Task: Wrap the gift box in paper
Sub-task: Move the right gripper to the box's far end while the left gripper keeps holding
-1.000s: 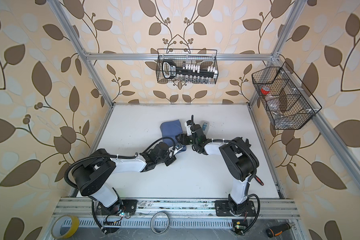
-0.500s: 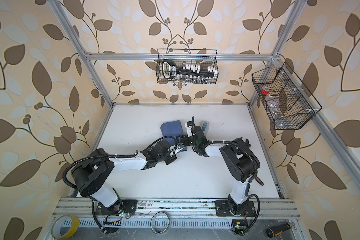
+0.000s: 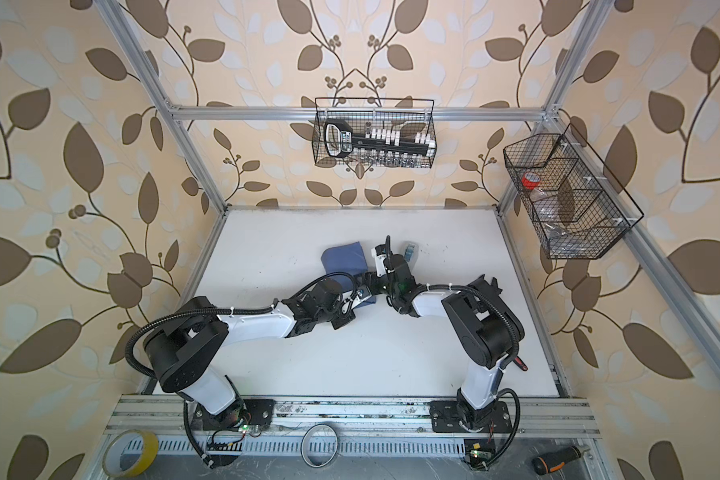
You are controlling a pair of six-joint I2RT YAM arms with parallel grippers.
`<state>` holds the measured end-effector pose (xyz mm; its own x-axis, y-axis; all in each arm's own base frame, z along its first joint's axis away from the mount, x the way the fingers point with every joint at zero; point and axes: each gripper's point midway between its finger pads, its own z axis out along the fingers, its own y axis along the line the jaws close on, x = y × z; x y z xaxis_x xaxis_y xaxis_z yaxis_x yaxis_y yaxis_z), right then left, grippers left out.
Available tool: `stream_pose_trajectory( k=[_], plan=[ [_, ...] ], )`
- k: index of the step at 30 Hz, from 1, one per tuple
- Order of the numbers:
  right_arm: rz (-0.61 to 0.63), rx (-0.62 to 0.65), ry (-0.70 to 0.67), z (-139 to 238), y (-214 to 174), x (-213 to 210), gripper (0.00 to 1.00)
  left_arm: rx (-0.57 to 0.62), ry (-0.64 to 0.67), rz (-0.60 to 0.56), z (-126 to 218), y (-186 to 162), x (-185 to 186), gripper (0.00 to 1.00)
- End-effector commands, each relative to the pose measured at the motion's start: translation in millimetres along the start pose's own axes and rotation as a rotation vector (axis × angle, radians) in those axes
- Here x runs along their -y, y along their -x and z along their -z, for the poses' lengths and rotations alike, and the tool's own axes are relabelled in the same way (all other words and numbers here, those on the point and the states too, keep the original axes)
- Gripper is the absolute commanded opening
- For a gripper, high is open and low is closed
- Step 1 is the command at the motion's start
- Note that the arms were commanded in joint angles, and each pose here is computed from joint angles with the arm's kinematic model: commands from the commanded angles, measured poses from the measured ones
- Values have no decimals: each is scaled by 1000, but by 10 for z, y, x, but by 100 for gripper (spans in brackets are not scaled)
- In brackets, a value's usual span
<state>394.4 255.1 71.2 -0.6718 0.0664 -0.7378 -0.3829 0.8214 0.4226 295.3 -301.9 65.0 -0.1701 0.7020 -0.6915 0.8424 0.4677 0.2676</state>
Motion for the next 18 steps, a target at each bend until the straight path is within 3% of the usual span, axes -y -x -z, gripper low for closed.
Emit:
stream_pose_trajectory(
  k=[1, 18],
  plan=[
    [-17, -247, -113, 90, -819, 327, 75, 169, 15, 12, 174, 481, -43, 0],
    [-9, -164, -30, 297, -483, 116, 76, 164, -7, 34, 177, 378, 45, 0]
  ],
)
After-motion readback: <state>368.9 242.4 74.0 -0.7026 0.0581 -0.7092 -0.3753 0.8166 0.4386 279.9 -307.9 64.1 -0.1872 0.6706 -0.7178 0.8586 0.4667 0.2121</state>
